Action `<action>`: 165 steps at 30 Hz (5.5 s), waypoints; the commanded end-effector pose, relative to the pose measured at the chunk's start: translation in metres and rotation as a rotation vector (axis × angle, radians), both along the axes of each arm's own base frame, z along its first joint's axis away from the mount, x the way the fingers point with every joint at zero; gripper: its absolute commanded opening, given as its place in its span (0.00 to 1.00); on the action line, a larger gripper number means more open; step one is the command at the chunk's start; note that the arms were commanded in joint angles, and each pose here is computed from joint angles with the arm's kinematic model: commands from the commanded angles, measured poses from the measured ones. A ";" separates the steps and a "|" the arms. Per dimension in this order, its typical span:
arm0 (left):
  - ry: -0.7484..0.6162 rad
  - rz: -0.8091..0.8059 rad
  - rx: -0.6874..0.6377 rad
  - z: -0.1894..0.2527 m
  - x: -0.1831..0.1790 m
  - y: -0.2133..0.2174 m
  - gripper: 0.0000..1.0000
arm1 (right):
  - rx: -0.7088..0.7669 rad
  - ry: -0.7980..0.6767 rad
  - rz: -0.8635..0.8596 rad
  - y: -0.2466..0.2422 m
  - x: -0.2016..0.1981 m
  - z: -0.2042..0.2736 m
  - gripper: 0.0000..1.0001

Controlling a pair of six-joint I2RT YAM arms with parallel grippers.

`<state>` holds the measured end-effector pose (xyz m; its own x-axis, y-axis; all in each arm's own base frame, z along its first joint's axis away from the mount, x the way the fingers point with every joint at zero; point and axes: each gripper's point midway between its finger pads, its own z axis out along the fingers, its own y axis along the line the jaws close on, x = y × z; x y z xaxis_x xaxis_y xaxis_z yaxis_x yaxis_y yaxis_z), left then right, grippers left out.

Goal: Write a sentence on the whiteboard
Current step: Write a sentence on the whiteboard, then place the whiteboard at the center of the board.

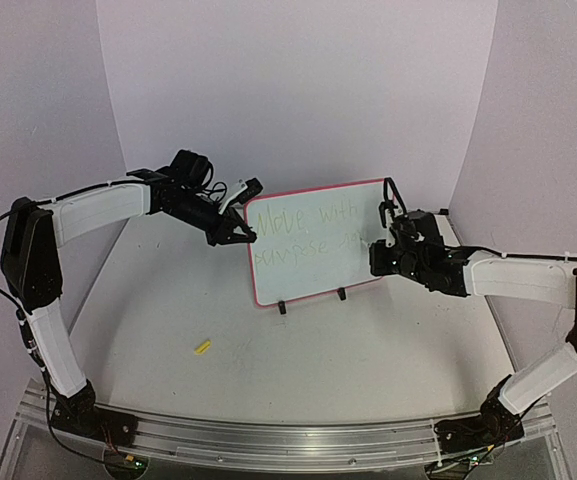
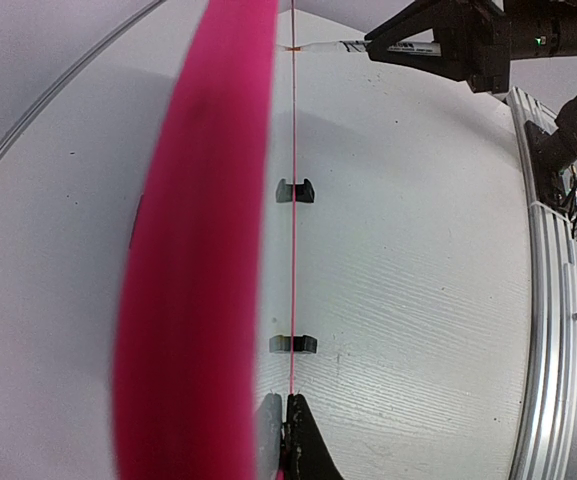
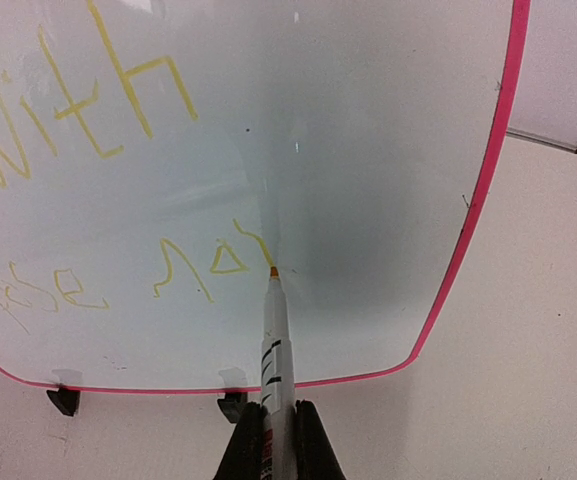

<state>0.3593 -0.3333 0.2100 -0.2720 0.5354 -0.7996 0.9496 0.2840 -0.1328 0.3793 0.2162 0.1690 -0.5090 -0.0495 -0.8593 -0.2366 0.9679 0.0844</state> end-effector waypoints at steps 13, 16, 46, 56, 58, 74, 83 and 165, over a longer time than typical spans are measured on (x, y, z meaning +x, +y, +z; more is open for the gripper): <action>-0.064 0.041 0.100 -0.015 0.010 0.015 0.00 | 0.001 -0.117 -0.033 -0.006 0.011 0.053 0.00; -0.065 0.040 0.100 -0.015 0.010 0.015 0.00 | -0.006 -0.100 -0.036 -0.007 0.011 0.044 0.00; -0.071 0.042 0.097 -0.012 0.010 0.016 0.00 | -0.039 -0.106 -0.085 -0.017 0.013 0.042 0.00; -0.069 0.042 0.099 -0.013 0.010 0.016 0.00 | -0.038 -0.107 -0.087 -0.018 0.011 0.043 0.00; -0.068 0.042 0.100 -0.014 0.010 0.015 0.00 | -0.033 -0.108 -0.086 -0.019 0.010 0.044 0.00; -0.064 0.057 0.106 -0.016 0.013 0.016 0.00 | 0.015 -0.059 -0.077 -0.028 -0.015 0.018 0.00; -0.063 0.057 0.107 -0.016 0.013 0.016 0.00 | -0.009 -0.056 -0.062 -0.019 -0.003 0.012 0.00; 0.190 0.706 -0.054 -0.040 -0.069 0.104 0.65 | 0.368 0.263 0.139 -0.024 -0.131 0.033 0.00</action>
